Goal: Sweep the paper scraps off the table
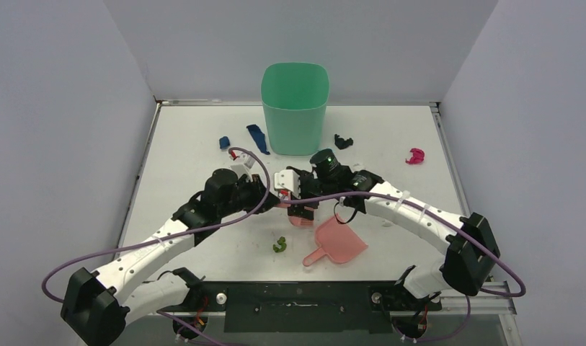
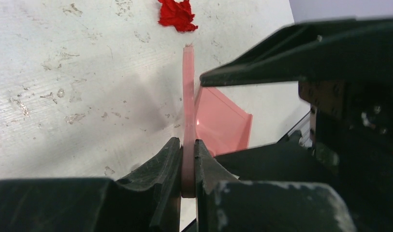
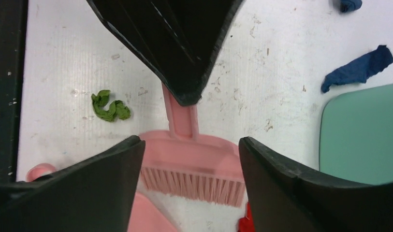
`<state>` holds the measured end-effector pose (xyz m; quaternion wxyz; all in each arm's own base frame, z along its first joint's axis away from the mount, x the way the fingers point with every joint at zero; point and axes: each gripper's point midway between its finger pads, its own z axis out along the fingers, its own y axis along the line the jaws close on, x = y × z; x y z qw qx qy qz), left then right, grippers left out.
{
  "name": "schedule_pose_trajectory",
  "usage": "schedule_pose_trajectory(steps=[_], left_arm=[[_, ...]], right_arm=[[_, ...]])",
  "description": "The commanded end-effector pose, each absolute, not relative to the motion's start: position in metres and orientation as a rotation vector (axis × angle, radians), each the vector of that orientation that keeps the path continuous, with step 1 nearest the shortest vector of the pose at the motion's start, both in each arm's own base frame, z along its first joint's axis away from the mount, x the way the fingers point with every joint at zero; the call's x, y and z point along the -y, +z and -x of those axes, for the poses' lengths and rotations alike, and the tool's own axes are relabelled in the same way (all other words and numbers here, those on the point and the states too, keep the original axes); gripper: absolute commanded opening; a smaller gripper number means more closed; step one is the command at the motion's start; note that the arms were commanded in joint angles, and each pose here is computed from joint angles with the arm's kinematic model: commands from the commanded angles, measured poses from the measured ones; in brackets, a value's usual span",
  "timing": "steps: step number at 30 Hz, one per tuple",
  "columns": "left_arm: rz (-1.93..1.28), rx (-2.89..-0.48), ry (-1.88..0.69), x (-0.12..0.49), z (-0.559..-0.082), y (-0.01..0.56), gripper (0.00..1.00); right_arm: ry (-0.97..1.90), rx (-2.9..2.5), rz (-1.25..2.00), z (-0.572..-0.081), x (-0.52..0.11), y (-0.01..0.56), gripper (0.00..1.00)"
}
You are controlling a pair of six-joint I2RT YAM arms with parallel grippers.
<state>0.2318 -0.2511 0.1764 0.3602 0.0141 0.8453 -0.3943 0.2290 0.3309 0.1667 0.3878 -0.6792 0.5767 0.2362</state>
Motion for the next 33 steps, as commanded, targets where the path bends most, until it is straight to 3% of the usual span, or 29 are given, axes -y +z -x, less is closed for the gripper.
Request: schedule_pose_trajectory(steps=[1,4,11,17,22,27,31,33], left_arm=[[-0.334,-2.042,-1.042,0.257,-0.218,0.228,0.00],[-0.464,-2.006,-1.052,0.257,-0.203,0.236,0.00],[-0.701,-1.939,-1.083,0.263,-0.172,0.248,0.00],[-0.735,-1.888,-1.064,0.262,-0.167,0.257,0.00],[-0.758,-1.833,-1.093,0.265,-0.164,0.262,0.00],[-0.775,-1.796,-1.127,0.270,-0.161,0.266,0.00],[-0.812,-1.785,-1.122,0.269,-0.156,0.264,0.00],[-0.862,-1.779,-1.121,0.268,-0.150,0.261,0.09]], right_arm=[[0.724,-1.365,1.695,-0.214,-0.322,0.226,0.79],[0.822,-1.371,1.696,-0.202,-0.311,0.244,0.85],[0.936,-1.364,1.770,-0.182,-0.296,0.243,0.85],[1.002,-1.432,1.871,-0.168,-0.286,0.210,0.81],[1.079,-1.482,1.881,-0.158,-0.285,0.193,0.72],[1.182,-1.529,1.844,-0.153,-0.291,0.183,0.58],[1.212,-1.527,1.857,-0.151,-0.291,0.179,0.17],[1.231,-1.523,1.871,-0.149,-0.290,0.178,0.08]])
